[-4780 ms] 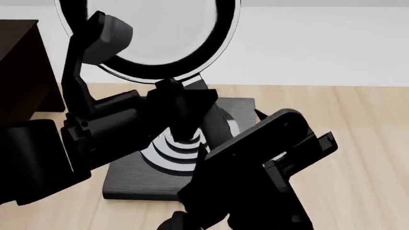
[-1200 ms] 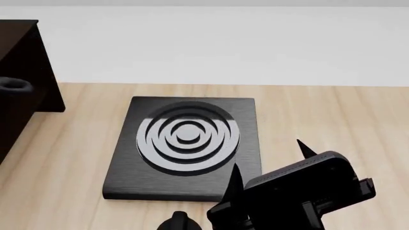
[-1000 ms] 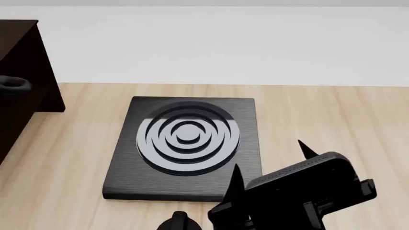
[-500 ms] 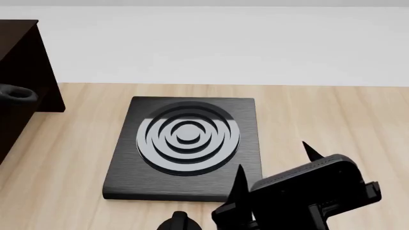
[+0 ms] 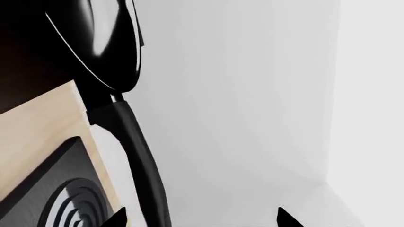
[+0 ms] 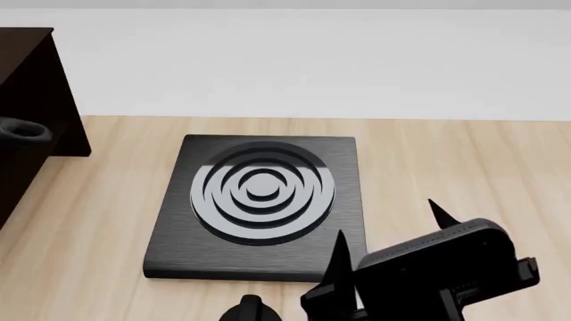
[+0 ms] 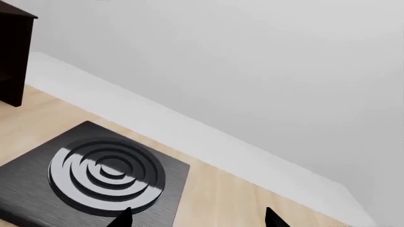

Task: Put the frying pan on the cabinet shelf.

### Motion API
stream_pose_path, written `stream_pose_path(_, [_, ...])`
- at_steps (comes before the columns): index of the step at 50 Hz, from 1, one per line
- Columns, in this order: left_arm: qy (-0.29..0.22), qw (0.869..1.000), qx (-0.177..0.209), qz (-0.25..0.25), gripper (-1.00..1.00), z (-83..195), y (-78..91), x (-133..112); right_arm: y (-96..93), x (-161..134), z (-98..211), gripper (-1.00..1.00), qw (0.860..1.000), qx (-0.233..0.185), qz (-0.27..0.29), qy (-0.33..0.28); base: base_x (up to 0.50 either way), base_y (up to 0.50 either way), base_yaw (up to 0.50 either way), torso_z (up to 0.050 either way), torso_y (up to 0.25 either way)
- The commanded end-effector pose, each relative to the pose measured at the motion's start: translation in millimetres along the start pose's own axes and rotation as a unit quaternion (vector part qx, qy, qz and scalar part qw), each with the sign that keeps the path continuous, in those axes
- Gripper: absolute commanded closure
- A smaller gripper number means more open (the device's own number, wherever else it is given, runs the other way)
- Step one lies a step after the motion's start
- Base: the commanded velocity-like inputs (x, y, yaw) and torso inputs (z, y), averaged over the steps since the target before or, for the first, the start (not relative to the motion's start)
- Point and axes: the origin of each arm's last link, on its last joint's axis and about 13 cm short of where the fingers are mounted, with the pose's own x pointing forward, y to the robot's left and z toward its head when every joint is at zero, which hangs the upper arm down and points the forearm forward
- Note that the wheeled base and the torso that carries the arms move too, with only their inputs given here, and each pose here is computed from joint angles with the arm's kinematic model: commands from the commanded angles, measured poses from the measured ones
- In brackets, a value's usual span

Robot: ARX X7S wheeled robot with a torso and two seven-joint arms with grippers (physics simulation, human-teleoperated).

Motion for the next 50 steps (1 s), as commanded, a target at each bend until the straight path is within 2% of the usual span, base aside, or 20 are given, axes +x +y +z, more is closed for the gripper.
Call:
stream_pose_path(1, [0.009,0.999,0.02,-0.023,-1.0,-8,-2.6,-19,-0.8,-2,1,-1.0,1.0,0.005,-0.002,-0.014,0.0,0.0,0.0,0.0,0.0])
stream_pose_path(4, [0.021,0.999,0.03,-0.026,-1.0,-11,1.7,-27,-1.9,-3,1,-1.0,1.0,0.022,-0.001,-0.015,0.0,0.0,0.0,0.0,0.0])
stream_pose_path(10, [0.051,0.996,0.068,-0.041,-1.0,-26,-6.7,-43,-4.5,-4,0,-1.0,0.999,0.025,-0.013,-0.016,0.0,0.0,0.0,0.0,0.0])
stream_pose_path(15, [0.054,0.993,0.095,-0.045,-1.0,-33,-9.9,-55,-3.8,-4,-2,-1.0,0.999,0.026,-0.017,-0.016,0.0,0.0,0.0,0.0,0.0])
stream_pose_path(20, [0.049,0.984,0.165,-0.043,-1.0,-40,-13.7,-62,-4.2,-6,-3,-1.0,0.999,0.038,-0.025,-0.019,0.0,0.0,0.0,0.0,0.0])
stream_pose_path(27, [0.059,0.969,0.235,-0.04,-1.0,-53,-7.5,-69,-7.3,-8,-2,-1.0,0.997,0.056,-0.04,-0.022,0.0,0.0,0.0,0.0,0.0])
stream_pose_path(29, [0.048,0.957,0.286,-0.029,-1.0,-55,-5.6,-70,-8.2,-8,-3,-1.0,0.997,0.061,-0.045,-0.019,0.0,0.0,0.0,0.0,0.0])
stream_pose_path(30, [0.04,0.945,0.323,-0.019,-1.0,-57,-4.2,-71,-8.6,-9,-3,-1.0,0.997,0.062,-0.049,-0.018,0.0,0.0,0.0,0.0,0.0])
stream_pose_path(32, [0.049,0.936,0.349,-0.024,-1.0,-61,-4.3,-72,-9.0,-11,-1,-1.0,0.996,0.074,-0.057,-0.018,0.0,0.0,0.0,0.0,0.0])
stream_pose_path(35, [0.05,0.902,0.427,-0.021,-1.0,-68,-6.1,-74,-8.6,-11,-2,-1.0,0.995,0.084,-0.062,-0.005,0.0,0.0,0.0,0.0,0.0])
stream_pose_path(37, [0.027,0.873,0.488,-0.01,-1.0,-74,-8.4,-77,-8.1,-13,-2,-1.0,0.993,0.097,-0.074,0.004,0.0,0.0,0.0,0.0,0.0])
stream_pose_path(39, [0.031,0.854,0.52,-0.014,-1.0,-80,-11.1,-79,-4.8,-16,-2,-1.0,0.992,0.104,-0.068,0.008,0.0,0.0,0.0,0.0,0.0])
stream_pose_path(41, [0.032,0.827,0.561,-0.008,-1.0,-85,-11.6,-80,-2.6,-16,-4,-1.0,0.992,0.105,-0.065,0.011,0.0,0.0,0.0,0.0,0.0])
stream_pose_path(42, [0.028,0.818,0.574,-0.01,-1.0,-86,-12.4,-80,-1.9,-16,-5,-1.0,0.992,0.105,-0.063,0.012,0.0,0.0,0.0,0.0,0.0])
stream_pose_path(45, [0.029,0.816,0.577,-0.017,-1.0,-89,-14.0,-81,-3.3,-17,-6,-1.0,0.991,0.117,-0.07,0.013,0.0,0.0,0.0,0.0,0.0])
stream_pose_path(47, [0.018,0.797,0.604,-0.007,-1.0,-89,-11.7,-80,-4.1,-19,-6,-1.0,0.987,0.138,-0.079,0.012,0.0,0.0,0.0,0.0,0.0])
stream_pose_path(48, [0.025,0.802,0.597,-0.011,-1.0,-90,-10.9,-80,-4.1,-19,-7,-1.0,0.987,0.138,-0.081,0.012,0.0,0.0,0.0,0.0,0.0])
stream_pose_path(50, [0.028,0.802,0.596,-0.011,-1.0,-91,-9.2,-80,-3.3,-19,-10,-1.0,0.987,0.139,-0.078,0.016,0.0,0.0,0.0,0.0,0.0])
